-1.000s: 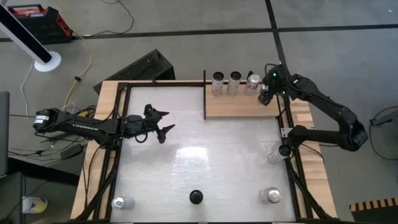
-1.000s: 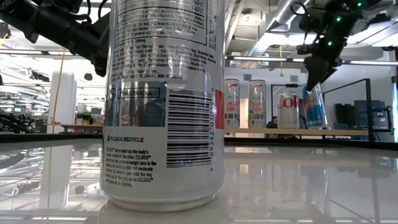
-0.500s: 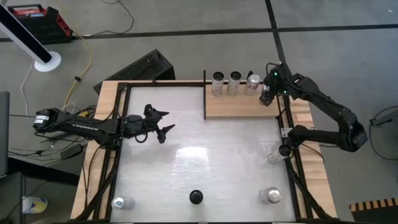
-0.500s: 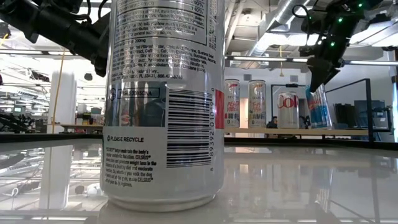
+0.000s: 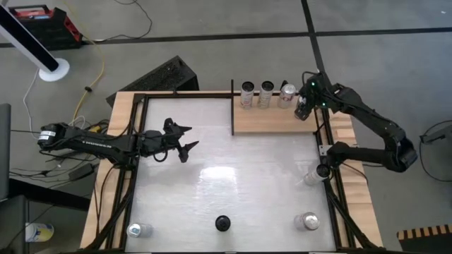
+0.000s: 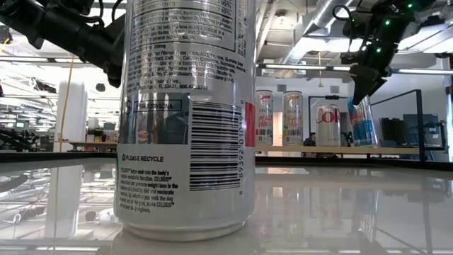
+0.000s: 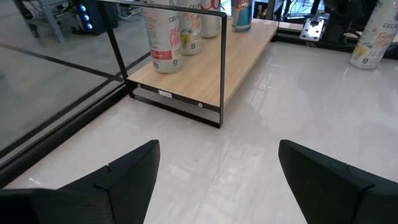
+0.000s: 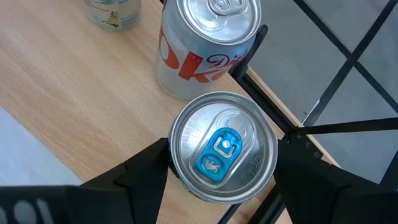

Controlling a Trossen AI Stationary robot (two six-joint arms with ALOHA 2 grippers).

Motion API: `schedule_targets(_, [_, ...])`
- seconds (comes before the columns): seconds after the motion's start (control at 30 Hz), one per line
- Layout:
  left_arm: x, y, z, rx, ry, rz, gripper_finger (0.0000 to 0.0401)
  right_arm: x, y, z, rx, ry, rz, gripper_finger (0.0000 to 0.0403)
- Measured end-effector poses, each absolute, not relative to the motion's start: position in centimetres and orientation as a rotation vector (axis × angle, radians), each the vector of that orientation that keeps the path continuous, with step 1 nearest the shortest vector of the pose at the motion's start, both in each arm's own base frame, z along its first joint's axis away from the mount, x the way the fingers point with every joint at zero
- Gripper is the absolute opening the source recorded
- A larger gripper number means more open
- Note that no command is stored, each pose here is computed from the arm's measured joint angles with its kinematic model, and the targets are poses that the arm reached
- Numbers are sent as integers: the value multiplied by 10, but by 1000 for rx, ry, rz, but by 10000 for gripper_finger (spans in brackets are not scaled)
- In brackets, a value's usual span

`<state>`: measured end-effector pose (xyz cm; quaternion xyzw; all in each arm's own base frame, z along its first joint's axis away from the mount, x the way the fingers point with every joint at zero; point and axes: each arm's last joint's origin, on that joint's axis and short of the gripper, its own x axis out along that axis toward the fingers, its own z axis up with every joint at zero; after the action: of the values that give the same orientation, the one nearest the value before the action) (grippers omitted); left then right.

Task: Place canned beverage on shelf
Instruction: Put the top blue soda can on the shelf

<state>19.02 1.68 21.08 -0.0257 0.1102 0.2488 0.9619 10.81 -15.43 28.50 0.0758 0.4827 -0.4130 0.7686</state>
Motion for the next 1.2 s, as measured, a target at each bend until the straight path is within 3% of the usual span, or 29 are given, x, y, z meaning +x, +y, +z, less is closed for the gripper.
schedule_targets(0.27, [190,17,211,-52,223,505,313,108,-154,285,168,1047,-888,311])
schedule_targets(0.7, [190,20,211,-54,223,521,313,109,-154,286,155,1041,-871,314])
schedule_targets(1.2, [190,21,211,-55,223,522,313,117,-147,332,165,903,-881,315])
